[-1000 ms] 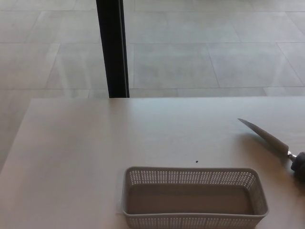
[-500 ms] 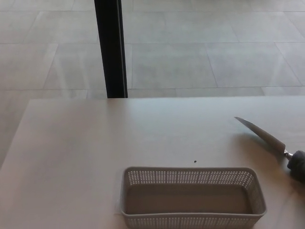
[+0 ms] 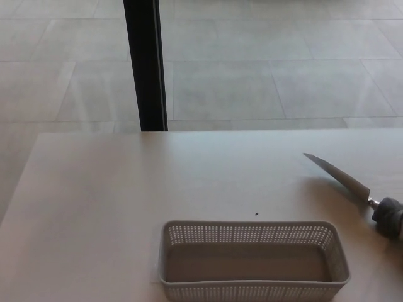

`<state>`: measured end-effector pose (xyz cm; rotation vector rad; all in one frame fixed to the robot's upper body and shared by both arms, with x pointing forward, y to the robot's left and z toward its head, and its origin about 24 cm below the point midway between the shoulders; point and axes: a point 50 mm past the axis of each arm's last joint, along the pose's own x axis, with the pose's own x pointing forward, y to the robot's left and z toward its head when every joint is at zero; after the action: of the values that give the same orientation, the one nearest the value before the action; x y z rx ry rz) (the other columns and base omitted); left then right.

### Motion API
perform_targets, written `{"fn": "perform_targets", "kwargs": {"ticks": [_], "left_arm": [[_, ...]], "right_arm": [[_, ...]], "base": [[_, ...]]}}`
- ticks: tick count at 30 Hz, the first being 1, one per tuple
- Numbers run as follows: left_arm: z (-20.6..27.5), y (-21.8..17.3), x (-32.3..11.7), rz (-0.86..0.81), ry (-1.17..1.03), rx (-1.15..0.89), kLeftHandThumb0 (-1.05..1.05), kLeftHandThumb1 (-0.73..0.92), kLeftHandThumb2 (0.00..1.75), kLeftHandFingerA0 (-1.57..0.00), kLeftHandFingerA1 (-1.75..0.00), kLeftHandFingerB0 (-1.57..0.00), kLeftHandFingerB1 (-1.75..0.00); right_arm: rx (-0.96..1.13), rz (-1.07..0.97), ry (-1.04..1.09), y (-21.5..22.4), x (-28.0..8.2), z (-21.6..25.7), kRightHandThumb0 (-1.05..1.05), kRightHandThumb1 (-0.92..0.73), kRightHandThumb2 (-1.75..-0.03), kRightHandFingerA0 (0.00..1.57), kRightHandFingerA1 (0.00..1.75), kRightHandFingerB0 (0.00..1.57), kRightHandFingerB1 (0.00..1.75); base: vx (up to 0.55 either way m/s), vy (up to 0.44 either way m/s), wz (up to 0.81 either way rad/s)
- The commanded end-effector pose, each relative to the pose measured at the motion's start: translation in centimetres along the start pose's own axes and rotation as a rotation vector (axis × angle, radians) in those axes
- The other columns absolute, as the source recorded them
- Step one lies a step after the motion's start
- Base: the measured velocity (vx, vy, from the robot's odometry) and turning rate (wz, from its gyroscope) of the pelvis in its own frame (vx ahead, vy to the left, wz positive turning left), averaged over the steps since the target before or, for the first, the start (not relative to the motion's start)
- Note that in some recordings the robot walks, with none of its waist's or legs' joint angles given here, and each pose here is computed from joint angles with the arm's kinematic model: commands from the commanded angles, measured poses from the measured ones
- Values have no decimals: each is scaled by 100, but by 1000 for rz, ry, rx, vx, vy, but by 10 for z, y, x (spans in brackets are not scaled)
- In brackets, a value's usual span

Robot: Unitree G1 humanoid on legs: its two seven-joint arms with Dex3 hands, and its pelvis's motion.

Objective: A garden tool is kept on the righthand side and a container is kept on the lefthand side on a desk infront of the robot. the robot uses its right hand to pick up the garden tool and makes a scooping motion inside the container

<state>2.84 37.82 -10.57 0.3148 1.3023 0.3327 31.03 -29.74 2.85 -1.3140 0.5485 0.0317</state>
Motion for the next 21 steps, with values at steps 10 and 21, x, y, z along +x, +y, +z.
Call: {"fn": "perform_targets", "kwargs": {"ticks": [10,21], "left_arm": [[-2,1,0,14,4,37,-38,3,126,-71,-95,-61,-88],[-2,2,-1,11,9,25,-33,3,130,-71,-94,-60,-88]], "right_arm": [[-358,27,-41,77,-17,-25,-28,-71,-63,73,145,77,54],[-310,-13,-76,85,-26,-42,-24,-77,-66,77,143,78,76]], "base": [[0,0,0],[0,0,0]]}}
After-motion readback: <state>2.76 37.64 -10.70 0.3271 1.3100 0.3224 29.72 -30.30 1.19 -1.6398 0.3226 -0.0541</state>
